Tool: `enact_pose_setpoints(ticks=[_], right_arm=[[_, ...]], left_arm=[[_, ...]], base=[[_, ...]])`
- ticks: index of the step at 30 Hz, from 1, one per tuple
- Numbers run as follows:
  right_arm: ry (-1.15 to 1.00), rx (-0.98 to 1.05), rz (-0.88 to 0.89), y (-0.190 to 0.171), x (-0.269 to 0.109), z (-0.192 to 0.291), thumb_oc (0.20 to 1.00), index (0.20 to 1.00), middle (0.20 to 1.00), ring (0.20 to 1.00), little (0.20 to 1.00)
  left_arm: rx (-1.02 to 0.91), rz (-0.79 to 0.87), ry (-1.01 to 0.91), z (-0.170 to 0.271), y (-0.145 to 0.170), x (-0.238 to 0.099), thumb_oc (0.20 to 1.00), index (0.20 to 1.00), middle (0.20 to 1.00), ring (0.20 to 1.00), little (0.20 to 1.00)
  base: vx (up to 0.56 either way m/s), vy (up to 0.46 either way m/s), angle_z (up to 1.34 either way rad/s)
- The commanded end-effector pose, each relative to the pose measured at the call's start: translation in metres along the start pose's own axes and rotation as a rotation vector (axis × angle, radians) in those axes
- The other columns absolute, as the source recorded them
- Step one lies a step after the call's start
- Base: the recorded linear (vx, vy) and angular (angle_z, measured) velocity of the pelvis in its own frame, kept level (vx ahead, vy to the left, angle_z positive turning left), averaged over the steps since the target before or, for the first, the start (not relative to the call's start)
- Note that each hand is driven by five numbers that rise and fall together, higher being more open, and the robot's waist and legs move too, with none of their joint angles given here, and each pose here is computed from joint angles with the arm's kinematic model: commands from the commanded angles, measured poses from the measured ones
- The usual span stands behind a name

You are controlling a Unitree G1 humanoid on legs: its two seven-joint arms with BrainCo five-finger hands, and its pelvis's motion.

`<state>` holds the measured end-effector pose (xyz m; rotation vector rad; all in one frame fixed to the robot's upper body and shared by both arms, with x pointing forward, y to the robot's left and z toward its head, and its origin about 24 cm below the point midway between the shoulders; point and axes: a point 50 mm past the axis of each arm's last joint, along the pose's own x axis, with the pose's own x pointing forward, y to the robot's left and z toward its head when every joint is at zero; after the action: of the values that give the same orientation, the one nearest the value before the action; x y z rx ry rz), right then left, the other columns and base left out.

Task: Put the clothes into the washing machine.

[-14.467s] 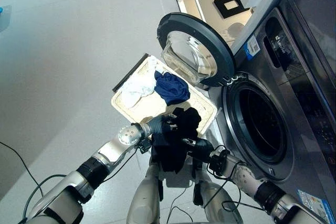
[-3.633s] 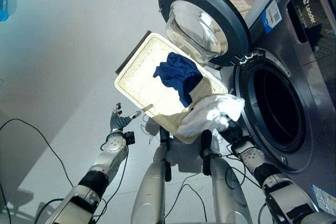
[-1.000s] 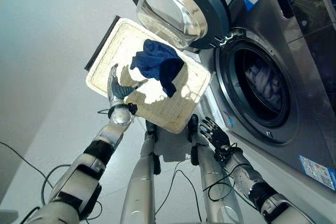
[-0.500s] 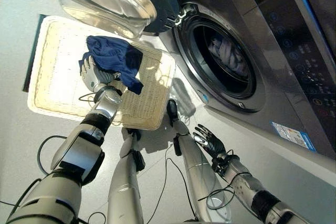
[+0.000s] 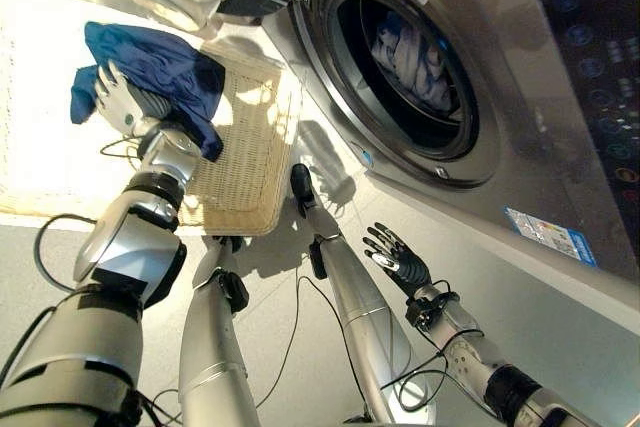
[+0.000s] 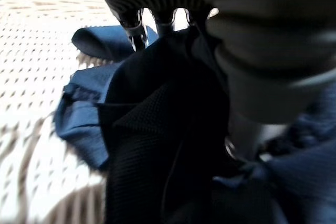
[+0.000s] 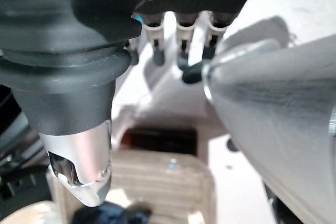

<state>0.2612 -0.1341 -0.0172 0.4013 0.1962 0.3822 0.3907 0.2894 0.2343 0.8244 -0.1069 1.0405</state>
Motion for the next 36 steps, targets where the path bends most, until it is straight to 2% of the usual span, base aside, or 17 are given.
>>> enact_pose_setpoints(ticks=[1,2,6,11,19,24,27,32,35,36], right_arm=[[0.003,0.045,0.037,0.011,-0.012,-0.011,1.0,1.0,1.0,1.0,1.0],[0.0,0.044,0.044,0.012,-0.013,-0.011,1.0,1.0,1.0,1.0,1.0],[-0.004,0.05,0.049,0.017,-0.012,-0.012,1.0,1.0,1.0,1.0,1.0],[-0.02,0.049,0.048,0.021,-0.012,-0.01,1.0,1.0,1.0,1.0,1.0],[-0.087,0.024,-0.015,0.017,-0.015,0.001,1.0,1.0,1.0,1.0,1.0],[-0.106,0.033,-0.062,0.014,-0.013,0.005,1.0,1.0,1.0,1.0,1.0],[-0.127,0.045,-0.127,0.009,-0.006,0.012,1.0,1.0,1.0,1.0,1.0],[-0.13,0.017,-0.19,0.001,-0.003,0.02,1.0,1.0,1.0,1.0,1.0],[-0.131,0.006,-0.196,-0.002,-0.004,0.021,1.0,1.0,1.0,1.0,1.0],[-0.129,-0.014,-0.204,-0.004,-0.005,0.022,1.0,1.0,1.0,1.0,1.0]], left_arm=[[-0.182,-0.156,-0.011,0.015,-0.015,-0.009,0.2,0.2,0.2,0.2,0.2],[-0.297,-0.164,-0.023,0.024,-0.016,-0.013,0.2,0.2,0.2,0.2,0.2],[-0.482,-0.165,-0.068,0.038,-0.019,-0.024,0.2,0.2,0.2,0.2,0.2],[-0.587,-0.165,-0.075,0.034,-0.026,-0.041,0.2,0.2,0.2,0.2,0.2],[-0.614,-0.23,-0.111,0.003,-0.041,-0.077,0.2,0.2,0.2,0.2,0.2],[-0.687,-0.416,-0.11,-0.013,-0.055,-0.111,0.2,0.2,0.2,0.2,0.2],[-0.739,-0.616,-0.081,-0.035,-0.066,-0.152,0.2,0.2,0.2,0.2,0.2],[-0.787,-0.77,-0.043,-0.069,-0.058,-0.172,0.2,0.2,0.2,0.2,0.2],[-0.802,-0.804,-0.048,-0.074,-0.055,-0.176,0.2,0.2,0.2,0.2,0.2],[-0.826,-0.861,-0.052,-0.078,-0.052,-0.183,0.2,0.2,0.2,0.2,0.2]], base=[[0.0,0.0,0.0],[0.0,0.0,0.0],[-0.02,-0.034,0.06],[-0.05,-0.023,0.11],[-0.08,-0.01,0.17],[-0.05,-0.036,0.18],[-0.04,-0.056,0.38],[-0.01,0.011,0.32],[-0.01,0.019,0.25],[0.0,0.021,0.06]])
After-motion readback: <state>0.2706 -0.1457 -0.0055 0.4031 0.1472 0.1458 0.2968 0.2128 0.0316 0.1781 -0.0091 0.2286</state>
